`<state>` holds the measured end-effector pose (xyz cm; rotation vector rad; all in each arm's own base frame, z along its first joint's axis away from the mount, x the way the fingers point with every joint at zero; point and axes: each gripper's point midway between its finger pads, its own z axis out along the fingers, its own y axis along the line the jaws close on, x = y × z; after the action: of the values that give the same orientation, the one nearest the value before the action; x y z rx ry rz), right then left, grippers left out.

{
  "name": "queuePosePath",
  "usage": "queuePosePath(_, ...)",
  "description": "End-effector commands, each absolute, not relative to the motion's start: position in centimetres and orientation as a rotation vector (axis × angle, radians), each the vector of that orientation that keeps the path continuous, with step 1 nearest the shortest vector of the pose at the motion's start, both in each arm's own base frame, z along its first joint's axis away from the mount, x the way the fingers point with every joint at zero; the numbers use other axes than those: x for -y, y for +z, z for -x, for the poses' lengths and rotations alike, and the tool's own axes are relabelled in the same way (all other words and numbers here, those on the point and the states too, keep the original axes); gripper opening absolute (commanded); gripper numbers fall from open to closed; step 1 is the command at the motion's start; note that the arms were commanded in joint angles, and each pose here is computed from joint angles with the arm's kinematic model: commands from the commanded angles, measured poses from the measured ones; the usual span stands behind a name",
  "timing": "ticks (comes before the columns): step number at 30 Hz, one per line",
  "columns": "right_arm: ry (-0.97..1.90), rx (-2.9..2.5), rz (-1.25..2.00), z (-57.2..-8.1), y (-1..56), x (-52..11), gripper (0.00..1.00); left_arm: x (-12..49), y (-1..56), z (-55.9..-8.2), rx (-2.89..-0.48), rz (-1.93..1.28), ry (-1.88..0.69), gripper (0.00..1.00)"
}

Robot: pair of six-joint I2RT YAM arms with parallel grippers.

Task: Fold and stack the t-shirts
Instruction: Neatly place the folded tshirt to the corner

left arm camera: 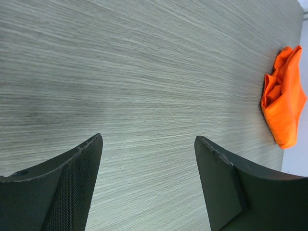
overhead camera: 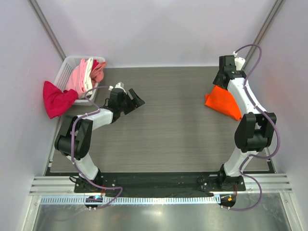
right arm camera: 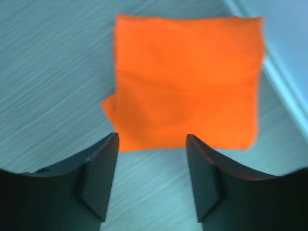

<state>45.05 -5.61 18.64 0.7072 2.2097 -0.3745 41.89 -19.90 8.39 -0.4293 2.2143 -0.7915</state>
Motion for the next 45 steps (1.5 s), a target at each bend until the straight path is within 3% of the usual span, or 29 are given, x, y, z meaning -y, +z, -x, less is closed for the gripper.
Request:
queuePosePath(1,-0.065,-2.262,-0.621,-47.9,16.7,2.4,0.59,20.4,11.3,-42.8,-2.123,0.383,-0.839,0.78)
queuePosePath(6,0.065,-2.33,-0.533,-51.0,14.4,-1.6,0.28,20.5,11.5,-42.8,-2.12,0.375,-0.838,0.77)
queuePosePath(9,0.058,-2.374,-0.499,-52.2,12.4,-2.6,0.15,20.4,11.5,-42.7,-2.121,0.375,-0.833,0.77)
queuePosePath(18,-0.137,-2.445,-0.57,-53.5,7.4,-1.2,0.02,20.4,11.5,-42.7,-2.122,0.375,-0.838,0.76)
queuePosePath(29,-0.311,-2.61,-0.591,-47.0,3.1,0.6,0.01,20.3,11.7,-42.6,-2.128,0.371,-0.833,0.76)
queuePosePath(37,-0.401,-2.599,-0.631,-39.2,4.0,2.2,0.01,20.2,12.0,-41.8,-2.111,0.377,-0.842,0.75)
queuePosePath(40,-0.31,-2.566,-0.63,-38.0,5.3,1.5,0.01,19.9,12.2,-41.5,-2.099,0.379,-0.843,0.75)
queuePosePath(43,-0.177,-2.522,-0.578,-38.2,7.8,-0.1,0.08,19.8,12.6,-41.1,-2.081,0.367,-0.848,0.76)
queuePosePath(45,-0.086,-2.456,-0.501,-38.7,10.4,-1.7,0.23,19.8,12.8,-40.8,-2.074,0.355,-0.852,0.78)
